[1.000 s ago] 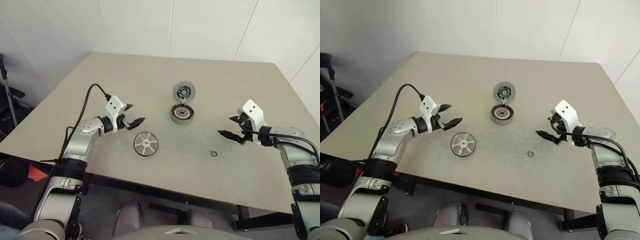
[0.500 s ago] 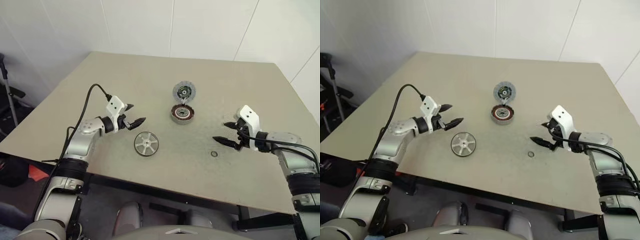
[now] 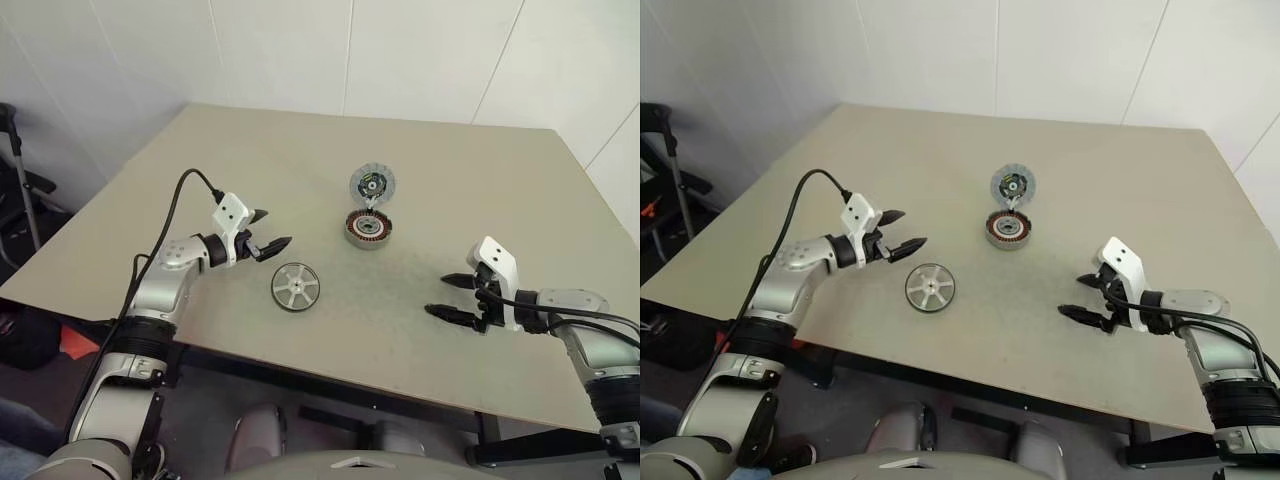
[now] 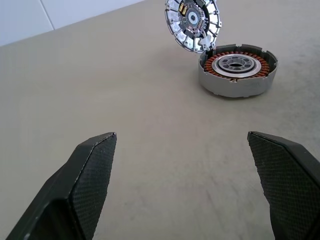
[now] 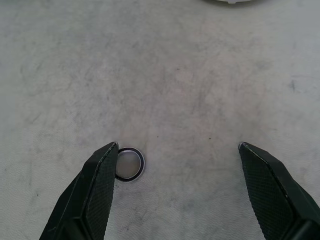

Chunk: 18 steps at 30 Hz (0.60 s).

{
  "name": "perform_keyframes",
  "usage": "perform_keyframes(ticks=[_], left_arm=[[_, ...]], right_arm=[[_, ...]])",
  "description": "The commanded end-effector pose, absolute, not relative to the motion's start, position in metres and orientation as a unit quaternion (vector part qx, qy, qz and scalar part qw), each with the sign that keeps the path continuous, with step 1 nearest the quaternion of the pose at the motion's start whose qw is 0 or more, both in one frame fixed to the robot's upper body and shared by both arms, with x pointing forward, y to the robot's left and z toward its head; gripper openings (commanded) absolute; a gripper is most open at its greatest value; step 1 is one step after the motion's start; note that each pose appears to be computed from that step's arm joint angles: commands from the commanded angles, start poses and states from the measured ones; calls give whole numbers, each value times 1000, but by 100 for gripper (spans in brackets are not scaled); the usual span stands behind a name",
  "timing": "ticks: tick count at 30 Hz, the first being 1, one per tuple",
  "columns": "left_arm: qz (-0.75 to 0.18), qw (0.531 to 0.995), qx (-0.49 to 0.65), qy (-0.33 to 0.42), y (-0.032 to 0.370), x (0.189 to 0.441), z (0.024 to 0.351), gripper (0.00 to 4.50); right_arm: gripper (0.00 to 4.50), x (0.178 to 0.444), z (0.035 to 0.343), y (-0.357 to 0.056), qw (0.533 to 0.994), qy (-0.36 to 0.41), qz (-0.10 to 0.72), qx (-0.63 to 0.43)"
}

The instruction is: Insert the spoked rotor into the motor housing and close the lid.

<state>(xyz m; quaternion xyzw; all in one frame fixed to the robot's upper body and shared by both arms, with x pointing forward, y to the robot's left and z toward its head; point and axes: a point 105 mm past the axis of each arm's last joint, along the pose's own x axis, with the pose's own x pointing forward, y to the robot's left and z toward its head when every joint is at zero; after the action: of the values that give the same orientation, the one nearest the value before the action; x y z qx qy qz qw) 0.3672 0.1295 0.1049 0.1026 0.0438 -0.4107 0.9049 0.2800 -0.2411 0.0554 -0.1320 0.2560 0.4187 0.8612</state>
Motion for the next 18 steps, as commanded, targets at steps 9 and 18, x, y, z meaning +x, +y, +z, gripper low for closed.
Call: perform_keyframes(ticks=[9, 18], left_arm=[[-406, 906, 114, 29, 135, 368, 115, 446], [-405, 906, 118, 32, 137, 369, 116, 450]], right_arm=[[434, 265, 59, -233, 840, 250, 459, -146], [345, 262, 44, -239, 837, 263, 452, -160]])
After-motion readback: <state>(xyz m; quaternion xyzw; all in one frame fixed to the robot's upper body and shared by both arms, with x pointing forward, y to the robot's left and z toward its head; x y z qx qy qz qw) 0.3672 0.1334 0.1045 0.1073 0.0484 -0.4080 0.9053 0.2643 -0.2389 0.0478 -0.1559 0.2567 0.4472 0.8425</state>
